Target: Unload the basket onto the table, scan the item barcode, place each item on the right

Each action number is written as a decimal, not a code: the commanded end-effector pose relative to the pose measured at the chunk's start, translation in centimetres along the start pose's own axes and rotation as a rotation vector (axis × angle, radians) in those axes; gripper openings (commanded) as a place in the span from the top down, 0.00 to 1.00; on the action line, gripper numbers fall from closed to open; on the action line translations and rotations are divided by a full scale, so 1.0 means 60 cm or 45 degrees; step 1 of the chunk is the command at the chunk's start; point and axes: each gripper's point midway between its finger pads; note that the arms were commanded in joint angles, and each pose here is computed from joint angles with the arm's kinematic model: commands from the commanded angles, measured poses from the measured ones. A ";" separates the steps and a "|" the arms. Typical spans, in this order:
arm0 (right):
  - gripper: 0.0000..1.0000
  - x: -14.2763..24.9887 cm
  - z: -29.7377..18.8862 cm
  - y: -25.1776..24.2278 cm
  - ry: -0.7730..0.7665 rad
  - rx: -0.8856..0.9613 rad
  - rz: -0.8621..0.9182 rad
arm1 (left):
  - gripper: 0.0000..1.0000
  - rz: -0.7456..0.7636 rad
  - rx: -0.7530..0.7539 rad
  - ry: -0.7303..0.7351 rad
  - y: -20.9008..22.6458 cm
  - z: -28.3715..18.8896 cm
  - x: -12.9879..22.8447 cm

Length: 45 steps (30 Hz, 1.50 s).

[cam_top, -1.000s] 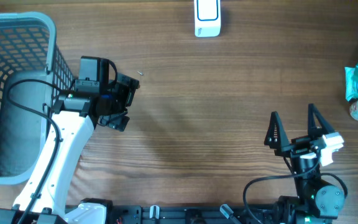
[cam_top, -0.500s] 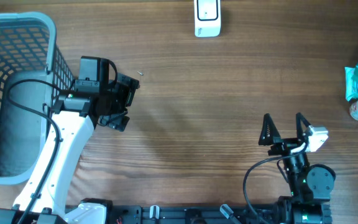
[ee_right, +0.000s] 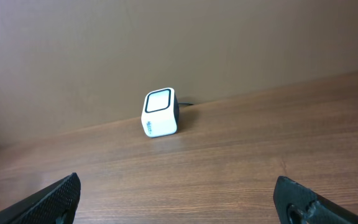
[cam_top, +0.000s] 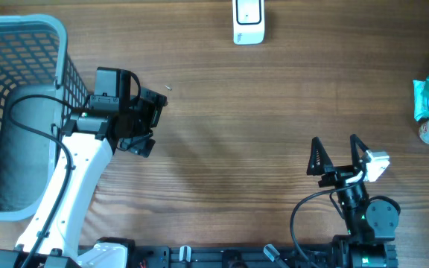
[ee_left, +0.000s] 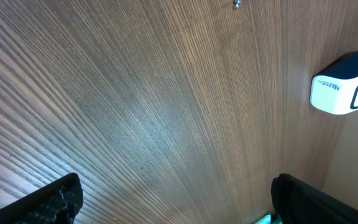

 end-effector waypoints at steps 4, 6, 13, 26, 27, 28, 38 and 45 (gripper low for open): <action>0.00 -0.005 -0.001 0.001 -0.020 0.002 0.007 | 0.00 0.022 0.009 0.003 0.000 -0.004 0.002; 0.00 -0.005 -0.001 0.001 -0.020 0.002 0.007 | 0.00 0.023 0.009 0.003 0.000 -0.004 0.002; 0.00 -0.005 -0.001 0.001 -0.020 0.002 0.007 | 0.00 0.026 0.010 -0.023 0.001 -0.007 -0.004; 0.00 -0.005 -0.001 0.001 -0.020 0.002 0.007 | 0.00 0.950 0.543 -1.056 -0.145 -0.260 -0.005; 0.00 -0.005 -0.001 0.001 -0.020 0.002 0.007 | 0.00 1.009 0.612 -1.075 -0.150 -0.280 0.003; 0.00 -0.005 -0.001 0.001 -0.020 0.002 0.007 | 0.00 1.054 0.683 -1.096 -0.149 -0.299 0.009; 0.00 -0.005 -0.001 0.001 -0.020 0.002 0.007 | 0.00 1.034 1.012 -1.195 -0.005 -0.314 -0.011; 0.00 -0.005 -0.001 0.001 -0.020 0.002 0.007 | 0.00 0.987 1.110 -1.283 0.056 -0.261 -0.026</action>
Point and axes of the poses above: each gripper's point midway between its finger pads, its own z axis out along the fingers, its own y axis along the line the jaws close on, x = y × z, and after that the axes turned 2 degrees about -z, right-handed
